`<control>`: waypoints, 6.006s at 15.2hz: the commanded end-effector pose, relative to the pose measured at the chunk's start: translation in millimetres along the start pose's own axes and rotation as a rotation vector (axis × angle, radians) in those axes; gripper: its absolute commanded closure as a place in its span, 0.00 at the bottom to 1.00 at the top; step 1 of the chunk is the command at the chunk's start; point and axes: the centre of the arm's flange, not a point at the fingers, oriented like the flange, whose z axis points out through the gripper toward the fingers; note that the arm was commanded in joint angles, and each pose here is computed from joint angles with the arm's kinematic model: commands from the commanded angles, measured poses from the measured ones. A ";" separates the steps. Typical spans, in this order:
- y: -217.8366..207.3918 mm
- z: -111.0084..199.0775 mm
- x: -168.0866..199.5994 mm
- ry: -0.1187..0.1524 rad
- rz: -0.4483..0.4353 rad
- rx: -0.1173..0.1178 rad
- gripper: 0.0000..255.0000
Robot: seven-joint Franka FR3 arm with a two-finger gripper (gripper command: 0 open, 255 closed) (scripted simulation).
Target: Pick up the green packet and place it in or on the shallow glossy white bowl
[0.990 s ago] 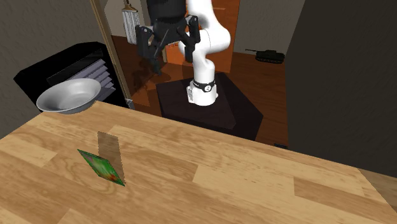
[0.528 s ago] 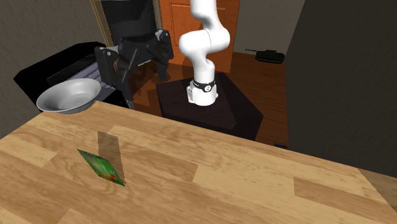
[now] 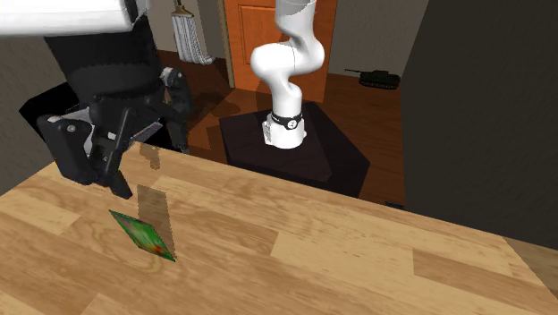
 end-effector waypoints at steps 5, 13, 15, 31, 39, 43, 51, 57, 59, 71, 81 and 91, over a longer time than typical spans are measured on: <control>43.4 19.2 9.7 -0.010 -0.103 -0.005 0.00; 43.6 48.7 9.4 -0.010 -0.103 -0.005 0.00; 43.6 48.7 9.4 -0.010 -0.103 -0.005 0.00; 44.5 32.8 9.2 -0.010 -0.103 -0.005 1.00; 46.8 -9.3 8.7 -0.010 -0.103 -0.005 1.00; 48.0 -30.4 8.4 -0.010 -0.103 -0.005 1.00; 50.4 -72.6 7.9 -0.010 -0.103 -0.005 1.00; 19.4 -84.4 -49.2 -0.010 -0.103 -0.005 1.00; 7.0 -89.1 -72.0 -0.010 -0.103 -0.005 1.00; -67.4 -117.1 -209.0 -0.010 -0.103 -0.005 1.00; -106.4 -110.2 -278.2 -0.010 -0.103 -0.005 1.00; -109.3 -57.4 -277.5 -0.010 -0.103 -0.005 1.00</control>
